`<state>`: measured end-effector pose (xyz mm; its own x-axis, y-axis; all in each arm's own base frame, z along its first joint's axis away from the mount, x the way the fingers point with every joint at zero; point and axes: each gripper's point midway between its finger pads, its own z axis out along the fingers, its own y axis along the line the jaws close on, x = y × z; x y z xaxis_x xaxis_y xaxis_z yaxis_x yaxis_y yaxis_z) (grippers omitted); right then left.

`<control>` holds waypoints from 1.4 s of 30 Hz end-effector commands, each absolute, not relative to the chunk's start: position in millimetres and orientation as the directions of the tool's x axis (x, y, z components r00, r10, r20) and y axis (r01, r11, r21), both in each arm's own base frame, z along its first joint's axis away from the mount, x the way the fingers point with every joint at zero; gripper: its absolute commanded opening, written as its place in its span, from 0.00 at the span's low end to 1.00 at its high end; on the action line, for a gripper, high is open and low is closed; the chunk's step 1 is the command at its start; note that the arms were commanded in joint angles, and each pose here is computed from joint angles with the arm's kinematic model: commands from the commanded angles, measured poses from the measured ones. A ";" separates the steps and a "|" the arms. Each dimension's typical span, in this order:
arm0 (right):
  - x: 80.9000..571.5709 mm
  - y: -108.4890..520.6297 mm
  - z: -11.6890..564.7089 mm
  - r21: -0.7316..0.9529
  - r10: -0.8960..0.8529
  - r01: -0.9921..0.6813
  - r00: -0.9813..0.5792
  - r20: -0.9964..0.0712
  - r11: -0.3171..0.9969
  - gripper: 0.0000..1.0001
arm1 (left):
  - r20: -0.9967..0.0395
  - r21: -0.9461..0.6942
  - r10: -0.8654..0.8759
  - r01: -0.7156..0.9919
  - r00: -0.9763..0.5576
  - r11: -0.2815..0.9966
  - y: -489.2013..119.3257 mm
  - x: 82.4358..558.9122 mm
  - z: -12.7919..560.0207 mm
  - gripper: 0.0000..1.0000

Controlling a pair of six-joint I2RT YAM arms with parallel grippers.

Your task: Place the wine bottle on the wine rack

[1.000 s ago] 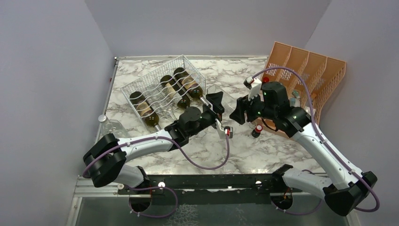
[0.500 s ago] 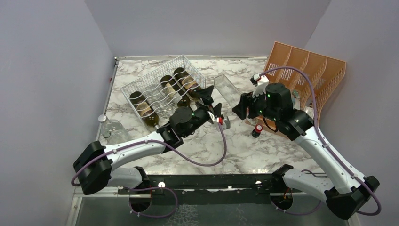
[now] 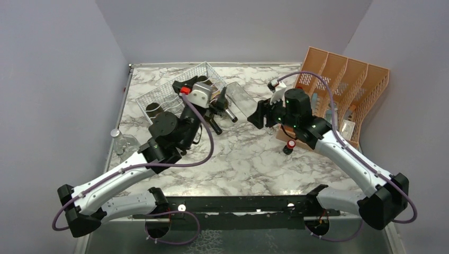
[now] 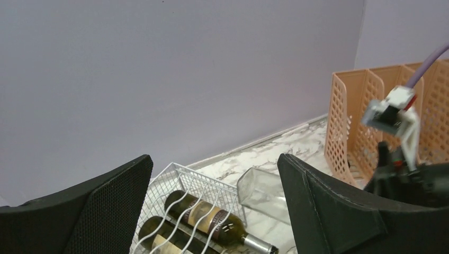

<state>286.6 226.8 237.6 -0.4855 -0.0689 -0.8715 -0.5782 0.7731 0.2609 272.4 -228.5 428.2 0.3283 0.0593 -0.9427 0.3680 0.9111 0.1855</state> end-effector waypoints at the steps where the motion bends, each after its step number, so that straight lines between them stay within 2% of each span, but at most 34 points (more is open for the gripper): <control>1: 315.1 269.1 293.7 0.294 0.052 -0.685 -0.350 -0.935 0.667 0.01 | -0.985 0.056 -0.006 0.351 0.172 0.935 -205.2 262.9 422.5 0.96; 7: 347.1 313.3 294.3 0.297 0.063 -0.701 -0.340 -0.938 0.648 0.01 | -0.994 -0.041 -0.057 0.160 0.094 0.986 -153.1 258.1 426.7 0.96; 21: 433.2 365.9 258.4 0.282 0.065 -0.634 -0.343 -0.937 0.720 0.01 | -0.991 -0.056 -0.079 0.190 0.113 0.980 -125.7 235.6 437.2 0.96; 34: 469.1 384.3 233.1 0.248 0.026 -0.614 -0.346 -0.938 0.750 0.02 | -0.993 -0.013 -0.036 0.211 0.108 0.977 -130.1 235.9 426.3 0.96; 42: 478.2 392.6 218.0 0.256 0.009 -0.611 -0.377 -0.926 0.749 0.12 | -0.994 -0.011 -0.033 0.213 0.101 0.977 -132.3 236.9 425.2 0.96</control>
